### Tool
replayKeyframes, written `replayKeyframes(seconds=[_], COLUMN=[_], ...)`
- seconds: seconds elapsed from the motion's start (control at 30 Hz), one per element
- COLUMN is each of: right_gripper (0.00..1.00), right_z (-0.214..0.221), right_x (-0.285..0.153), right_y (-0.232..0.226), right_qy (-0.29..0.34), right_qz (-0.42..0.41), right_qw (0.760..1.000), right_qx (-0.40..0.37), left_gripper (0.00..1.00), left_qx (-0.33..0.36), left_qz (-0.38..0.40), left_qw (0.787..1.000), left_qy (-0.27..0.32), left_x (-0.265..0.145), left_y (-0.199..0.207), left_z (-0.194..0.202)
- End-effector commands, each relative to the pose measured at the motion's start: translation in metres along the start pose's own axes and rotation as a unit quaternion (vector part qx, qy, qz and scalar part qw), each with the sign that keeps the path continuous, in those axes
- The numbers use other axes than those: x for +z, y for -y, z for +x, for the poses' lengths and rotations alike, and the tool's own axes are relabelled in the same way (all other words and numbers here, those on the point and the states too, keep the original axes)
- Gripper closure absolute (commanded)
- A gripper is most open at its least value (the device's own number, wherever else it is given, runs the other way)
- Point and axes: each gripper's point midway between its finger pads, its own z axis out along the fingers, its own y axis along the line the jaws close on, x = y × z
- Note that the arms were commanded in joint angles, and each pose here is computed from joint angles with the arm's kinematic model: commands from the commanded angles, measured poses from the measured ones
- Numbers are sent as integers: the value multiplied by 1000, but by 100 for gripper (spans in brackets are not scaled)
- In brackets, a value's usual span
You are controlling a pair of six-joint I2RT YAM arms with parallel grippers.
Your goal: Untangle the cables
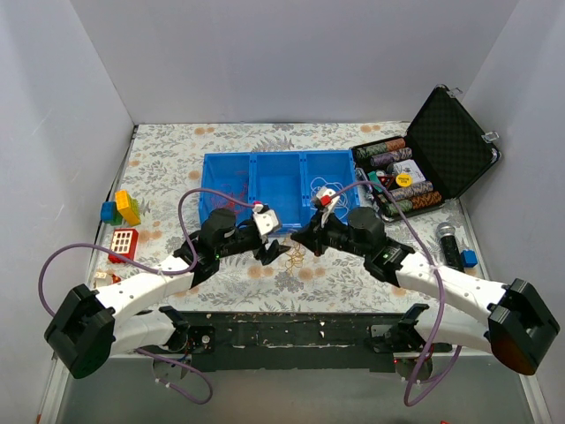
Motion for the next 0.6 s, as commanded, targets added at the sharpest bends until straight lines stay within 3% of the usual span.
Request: replayKeyframes(seconds=[0.0,0.27,0.43,0.57], right_gripper=[99,99,99,99], right_z=[-67,-129,-152,-179], right_x=[-6,-23,-30,-39], right_y=[-28,-51,-61,-61], right_qy=[62,129,150,178], right_qz=[-42,-71,-84,-69], right_qw=[997,989,985,981], right_qx=[-19,-20,-19,-37], left_gripper=[35,53,86,87], left_qx=[-18,-11,-4,10], left_qz=[10,4,-28,-25], left_qw=[999,999,998,999], left_qy=[37,51,58,40], left_x=[3,3,-1,-5], left_y=[4,2,-7,-3], left_z=[-26,-28,-28,-13])
